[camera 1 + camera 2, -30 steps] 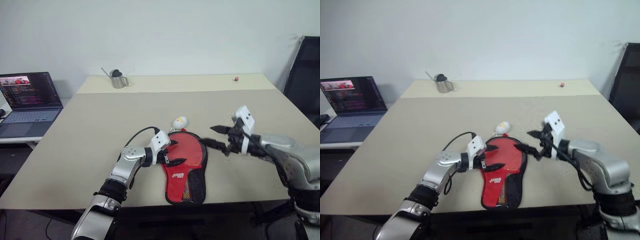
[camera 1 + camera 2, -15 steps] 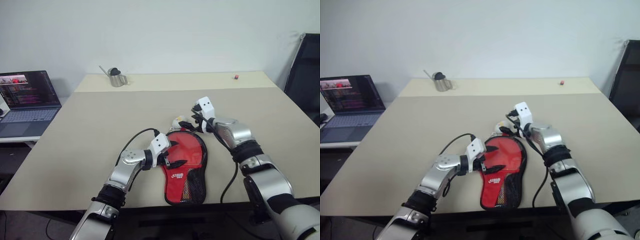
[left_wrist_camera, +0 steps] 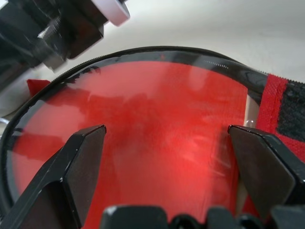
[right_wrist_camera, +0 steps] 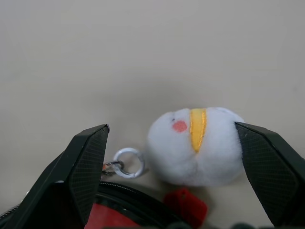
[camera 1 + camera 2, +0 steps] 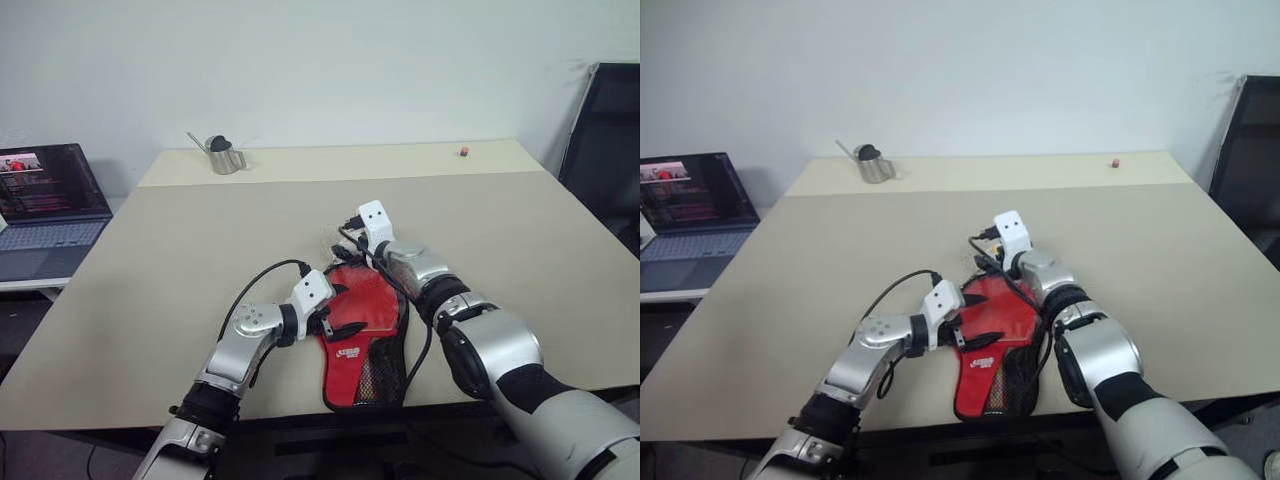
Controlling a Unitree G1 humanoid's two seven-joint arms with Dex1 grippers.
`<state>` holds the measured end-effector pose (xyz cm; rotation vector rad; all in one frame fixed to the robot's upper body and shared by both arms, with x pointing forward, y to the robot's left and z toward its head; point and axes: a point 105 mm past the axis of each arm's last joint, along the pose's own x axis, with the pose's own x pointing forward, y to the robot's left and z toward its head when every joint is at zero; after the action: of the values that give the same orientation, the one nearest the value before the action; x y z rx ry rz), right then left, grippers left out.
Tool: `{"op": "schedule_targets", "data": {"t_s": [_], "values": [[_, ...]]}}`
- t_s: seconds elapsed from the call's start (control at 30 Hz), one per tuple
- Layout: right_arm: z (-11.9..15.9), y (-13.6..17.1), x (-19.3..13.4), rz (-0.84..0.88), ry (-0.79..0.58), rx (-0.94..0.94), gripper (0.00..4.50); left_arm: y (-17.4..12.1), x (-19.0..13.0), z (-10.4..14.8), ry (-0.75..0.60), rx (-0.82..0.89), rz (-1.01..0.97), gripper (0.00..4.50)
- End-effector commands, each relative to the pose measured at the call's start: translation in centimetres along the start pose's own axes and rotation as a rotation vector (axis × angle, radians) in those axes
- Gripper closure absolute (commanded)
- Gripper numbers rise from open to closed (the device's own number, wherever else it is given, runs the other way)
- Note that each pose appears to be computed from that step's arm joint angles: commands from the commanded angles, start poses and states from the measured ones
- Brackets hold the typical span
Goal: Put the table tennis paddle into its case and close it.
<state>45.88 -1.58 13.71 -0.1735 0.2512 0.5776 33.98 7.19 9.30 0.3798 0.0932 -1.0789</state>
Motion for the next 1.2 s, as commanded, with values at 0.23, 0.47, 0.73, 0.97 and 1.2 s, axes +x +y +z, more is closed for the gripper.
{"op": "schedule_targets", "data": {"t_s": [0.23,0.47,0.73,0.97,1.2], "values": [[1.4,0.9,0.6,-0.091,-0.032,-0.221,2.4,-0.3,-1.2,-0.8,0.049,0.004,0.027,0.0],[0.5,0.9,0.7,-0.111,-0.005,-0.329,4.48,-0.2,-0.2,-0.2,0.043,0.04,0.008,0.0],[0.8,0.0,0.4,-0.142,-0.018,-0.406,4.48,-0.5,1.9,0.0,0.034,0.076,-0.037,0.0],[1.0,-3.2,-0.8,-0.17,-0.004,-0.447,4.48,-0.6,2.2,-0.5,0.032,0.062,-0.044,0.0],[-0.6,-4.5,-1.6,-0.114,0.034,-0.386,4.48,-0.5,2.4,-0.8,0.028,0.04,-0.037,0.0]]}}
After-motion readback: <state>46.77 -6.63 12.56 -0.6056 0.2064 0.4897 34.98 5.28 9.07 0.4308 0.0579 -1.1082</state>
